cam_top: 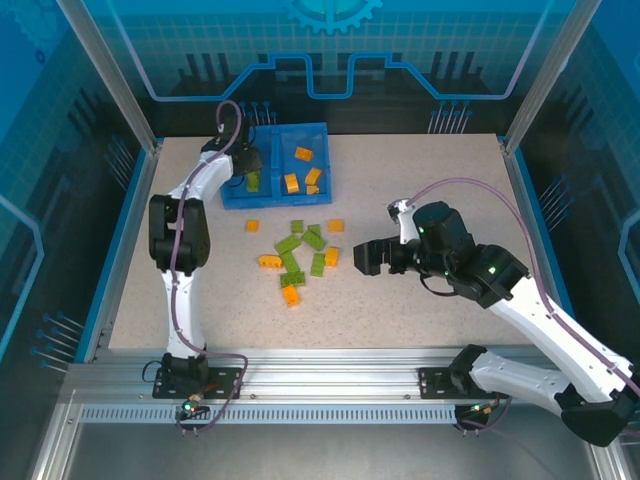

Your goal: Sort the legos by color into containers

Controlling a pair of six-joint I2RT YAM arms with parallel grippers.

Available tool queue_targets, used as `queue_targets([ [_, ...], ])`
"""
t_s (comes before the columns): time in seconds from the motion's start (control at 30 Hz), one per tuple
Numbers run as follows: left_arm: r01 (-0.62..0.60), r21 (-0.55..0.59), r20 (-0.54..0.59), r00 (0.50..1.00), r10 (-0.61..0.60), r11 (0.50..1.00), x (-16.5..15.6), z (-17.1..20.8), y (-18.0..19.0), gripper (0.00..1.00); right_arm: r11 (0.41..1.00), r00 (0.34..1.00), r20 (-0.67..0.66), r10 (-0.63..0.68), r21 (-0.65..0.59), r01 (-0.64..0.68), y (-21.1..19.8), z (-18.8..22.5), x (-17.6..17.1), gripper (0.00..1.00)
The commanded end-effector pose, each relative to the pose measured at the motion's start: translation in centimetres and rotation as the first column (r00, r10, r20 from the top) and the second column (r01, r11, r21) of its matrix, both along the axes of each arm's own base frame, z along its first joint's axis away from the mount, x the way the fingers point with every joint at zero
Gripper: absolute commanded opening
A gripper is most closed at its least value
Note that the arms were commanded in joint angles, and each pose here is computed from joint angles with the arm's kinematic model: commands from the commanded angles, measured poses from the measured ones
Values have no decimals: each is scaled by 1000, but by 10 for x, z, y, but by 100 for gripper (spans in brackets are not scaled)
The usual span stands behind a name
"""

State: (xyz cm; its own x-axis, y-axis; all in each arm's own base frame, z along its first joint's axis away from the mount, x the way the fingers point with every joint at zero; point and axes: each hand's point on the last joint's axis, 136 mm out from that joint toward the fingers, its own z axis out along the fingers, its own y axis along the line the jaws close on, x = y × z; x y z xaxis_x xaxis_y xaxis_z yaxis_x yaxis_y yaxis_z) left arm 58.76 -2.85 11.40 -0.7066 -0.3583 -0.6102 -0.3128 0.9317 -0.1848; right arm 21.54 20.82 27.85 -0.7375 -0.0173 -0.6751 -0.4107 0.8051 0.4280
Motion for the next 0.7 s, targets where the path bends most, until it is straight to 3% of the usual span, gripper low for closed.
queue_targets([
  [0.0, 39, -62, 76, 997, -34, 997, -2, 46, -10, 49, 999, 999, -7, -39, -7, 39, -8, -3, 3, 100],
  [0.17, 100, -165, 174, 982, -71, 981, -36, 100, -34, 46, 1000, 1000, -13, -22, -2, 22, 2, -5, 9, 100],
  [0.37, 171, -216, 264, 958, -111, 961, -129, 134, -66, 46, 999, 1000, -23, 4, -42, -4, 14, -18, 21, 100],
  [0.47, 176, -188, 270, 955, -122, 966, -177, 128, -69, 46, 997, 999, -35, 34, -69, -36, 25, -25, 27, 100],
  [0.67, 130, -73, 118, 986, -121, 989, -245, 69, -46, 46, 991, 992, -56, 112, -66, -115, 62, -33, 37, 100],
])
